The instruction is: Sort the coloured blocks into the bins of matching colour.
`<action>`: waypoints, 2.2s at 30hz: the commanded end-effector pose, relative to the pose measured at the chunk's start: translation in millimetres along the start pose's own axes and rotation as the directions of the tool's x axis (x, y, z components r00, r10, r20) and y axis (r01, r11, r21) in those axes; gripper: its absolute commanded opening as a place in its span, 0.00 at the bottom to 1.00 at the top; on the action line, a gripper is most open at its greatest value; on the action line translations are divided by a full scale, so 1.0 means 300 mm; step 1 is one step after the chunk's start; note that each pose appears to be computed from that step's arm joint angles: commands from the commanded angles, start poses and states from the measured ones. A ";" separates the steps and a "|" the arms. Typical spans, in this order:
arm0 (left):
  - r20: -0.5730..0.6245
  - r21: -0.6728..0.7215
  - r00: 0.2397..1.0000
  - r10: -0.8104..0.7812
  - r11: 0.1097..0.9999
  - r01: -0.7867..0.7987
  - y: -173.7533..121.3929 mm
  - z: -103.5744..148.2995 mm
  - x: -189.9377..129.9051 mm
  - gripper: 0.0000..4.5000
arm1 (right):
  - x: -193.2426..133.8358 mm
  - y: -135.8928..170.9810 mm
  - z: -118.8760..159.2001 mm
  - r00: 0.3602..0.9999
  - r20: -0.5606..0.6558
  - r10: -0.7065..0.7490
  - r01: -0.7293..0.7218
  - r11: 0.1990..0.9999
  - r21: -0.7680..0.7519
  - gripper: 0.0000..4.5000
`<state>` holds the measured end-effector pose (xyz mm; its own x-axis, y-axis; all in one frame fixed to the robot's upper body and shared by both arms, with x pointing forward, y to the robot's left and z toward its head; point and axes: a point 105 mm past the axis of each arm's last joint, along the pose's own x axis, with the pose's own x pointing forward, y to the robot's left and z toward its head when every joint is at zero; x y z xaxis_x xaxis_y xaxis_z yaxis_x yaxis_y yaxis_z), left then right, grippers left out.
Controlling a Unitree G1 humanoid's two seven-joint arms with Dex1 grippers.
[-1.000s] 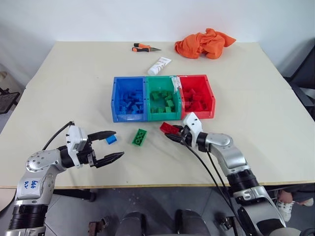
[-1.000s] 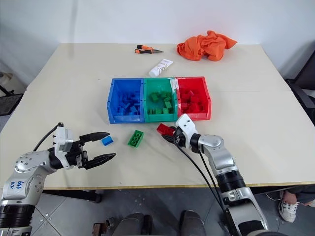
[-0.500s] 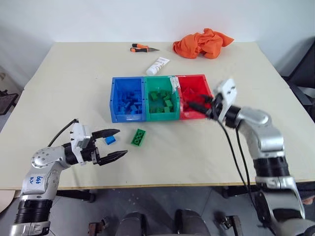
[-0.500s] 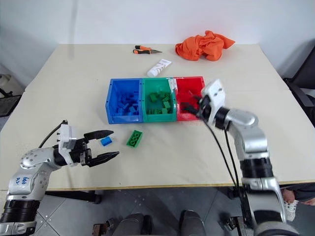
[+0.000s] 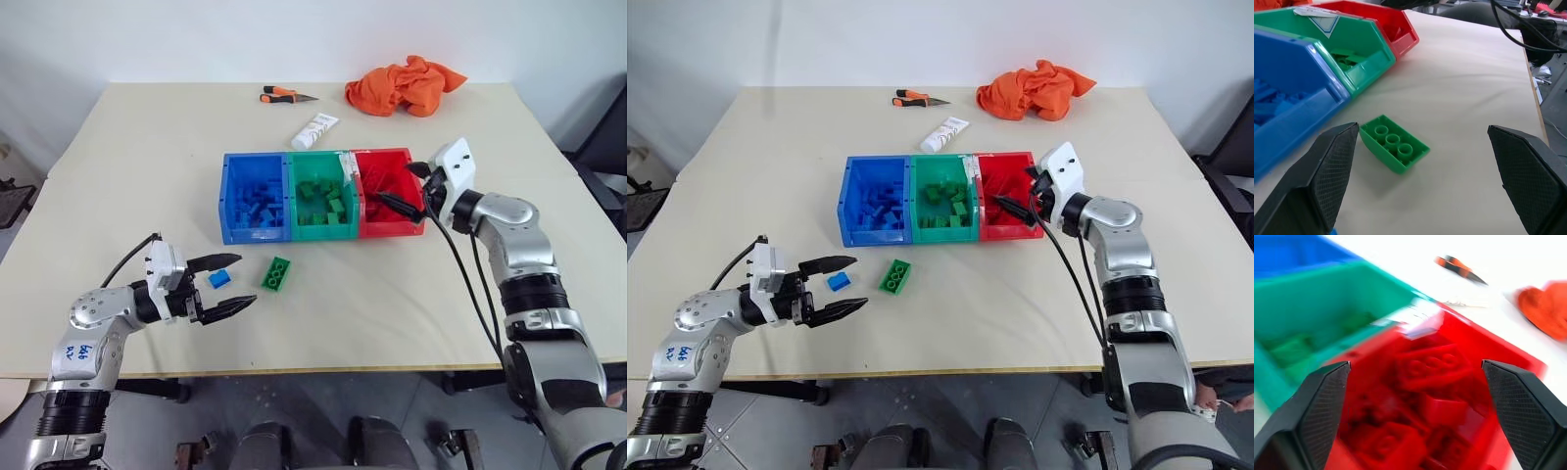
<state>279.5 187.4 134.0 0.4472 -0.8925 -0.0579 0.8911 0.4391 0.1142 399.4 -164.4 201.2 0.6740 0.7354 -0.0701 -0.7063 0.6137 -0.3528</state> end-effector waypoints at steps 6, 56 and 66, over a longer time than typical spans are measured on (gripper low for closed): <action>-0.015 0.005 0.989 0.149 0.989 -0.149 -0.007 0.028 -0.122 1.00 | -0.237 0.075 -0.035 0.961 -0.108 0.254 -0.259 0.965 -0.037 1.00; -0.322 -0.074 0.912 0.253 0.954 -0.291 -0.003 -0.115 0.318 0.59 | -0.240 0.111 -0.016 0.950 -0.039 0.311 -0.313 0.948 -0.053 1.00; -0.173 -0.053 0.960 0.220 0.971 -0.233 -0.016 0.044 0.442 0.33 | -0.257 0.094 -0.005 0.964 -0.025 0.266 -0.267 0.962 -0.063 1.00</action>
<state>333.1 80.7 114.2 0.6527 -0.7069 -0.2725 0.7401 0.6718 0.0301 331.1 -201.2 178.5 0.4500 0.8632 -0.2288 -0.8696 0.3653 -0.3322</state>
